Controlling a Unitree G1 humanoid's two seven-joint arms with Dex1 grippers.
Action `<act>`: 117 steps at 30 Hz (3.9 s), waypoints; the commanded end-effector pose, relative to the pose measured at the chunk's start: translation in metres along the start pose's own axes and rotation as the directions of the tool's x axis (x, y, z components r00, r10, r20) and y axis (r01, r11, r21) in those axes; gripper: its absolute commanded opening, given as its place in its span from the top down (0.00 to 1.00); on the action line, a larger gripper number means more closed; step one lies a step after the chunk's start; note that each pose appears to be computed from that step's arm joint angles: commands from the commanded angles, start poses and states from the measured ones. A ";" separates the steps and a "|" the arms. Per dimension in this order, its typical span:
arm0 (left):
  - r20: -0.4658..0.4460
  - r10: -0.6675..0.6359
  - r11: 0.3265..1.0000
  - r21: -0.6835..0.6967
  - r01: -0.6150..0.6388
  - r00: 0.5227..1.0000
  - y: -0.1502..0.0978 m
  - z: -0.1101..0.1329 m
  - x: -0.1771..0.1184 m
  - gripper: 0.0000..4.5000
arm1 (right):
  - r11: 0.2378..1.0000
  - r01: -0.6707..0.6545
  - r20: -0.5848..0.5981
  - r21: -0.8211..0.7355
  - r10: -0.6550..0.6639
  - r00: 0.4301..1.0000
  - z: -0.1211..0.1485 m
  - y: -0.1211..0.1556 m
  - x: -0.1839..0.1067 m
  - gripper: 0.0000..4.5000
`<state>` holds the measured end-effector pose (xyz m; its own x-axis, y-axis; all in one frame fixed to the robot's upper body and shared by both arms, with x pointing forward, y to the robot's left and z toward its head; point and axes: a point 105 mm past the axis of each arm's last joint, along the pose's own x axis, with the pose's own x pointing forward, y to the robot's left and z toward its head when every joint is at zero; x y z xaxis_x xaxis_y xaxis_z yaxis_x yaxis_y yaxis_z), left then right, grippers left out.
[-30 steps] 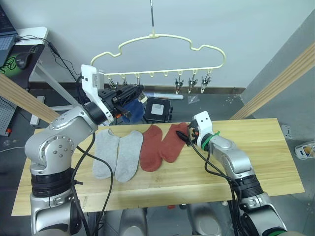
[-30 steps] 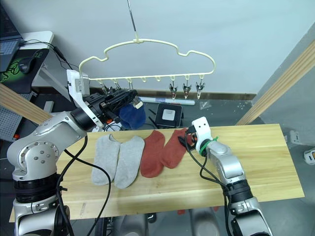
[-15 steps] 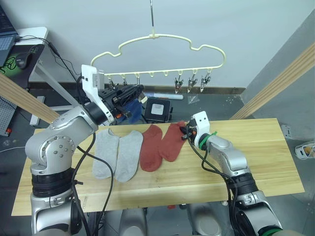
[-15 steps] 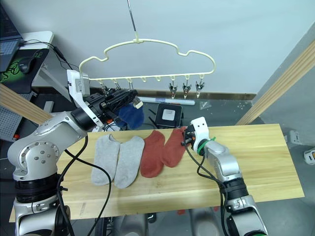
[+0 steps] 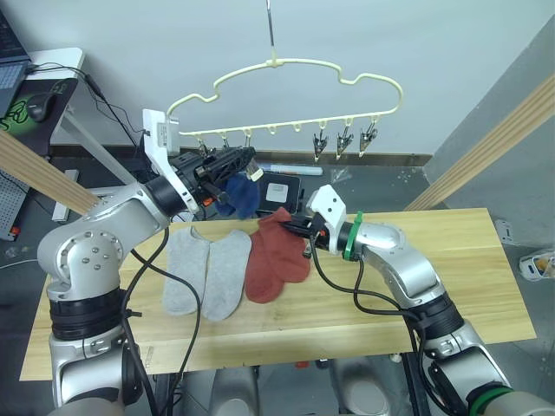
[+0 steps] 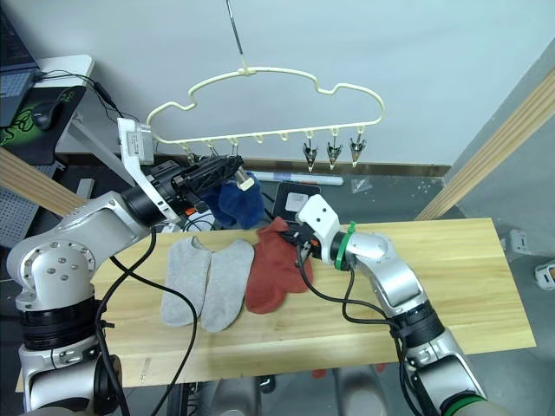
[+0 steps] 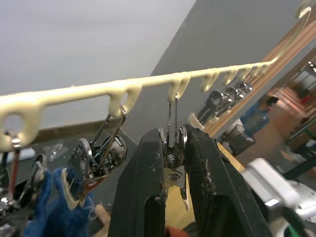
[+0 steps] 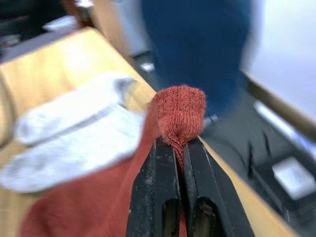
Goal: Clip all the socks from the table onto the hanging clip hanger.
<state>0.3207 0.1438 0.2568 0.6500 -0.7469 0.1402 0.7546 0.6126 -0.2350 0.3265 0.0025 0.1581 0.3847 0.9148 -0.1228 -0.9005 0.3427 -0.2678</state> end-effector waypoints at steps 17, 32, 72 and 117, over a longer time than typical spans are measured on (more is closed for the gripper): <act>-0.048 -0.090 0.996 -0.027 0.089 0.995 -0.007 0.004 -0.010 0.93 | 0.952 -0.194 0.129 -0.236 0.228 0.965 0.062 0.015 0.002 1.00; -0.056 -0.127 0.991 -0.052 0.125 0.990 -0.013 0.002 -0.009 0.93 | 0.962 -0.214 0.097 -0.169 0.233 0.968 0.052 0.007 0.009 1.00; -0.065 -0.103 0.995 -0.012 0.103 0.993 -0.007 0.001 -0.012 0.93 | 0.988 -0.152 0.204 -0.007 0.151 0.967 0.059 -0.006 0.005 1.00; -0.035 -0.080 0.997 -0.008 0.080 0.996 -0.008 0.001 -0.008 0.93 | 0.992 0.032 0.272 0.125 -0.066 0.960 0.073 0.001 0.013 1.00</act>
<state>0.3155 0.1468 0.2517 0.6050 -0.7886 0.1100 0.7823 0.5630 -0.2664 0.3229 0.0298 0.2044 0.3986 0.9121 0.0954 -0.9070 0.4075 -0.1065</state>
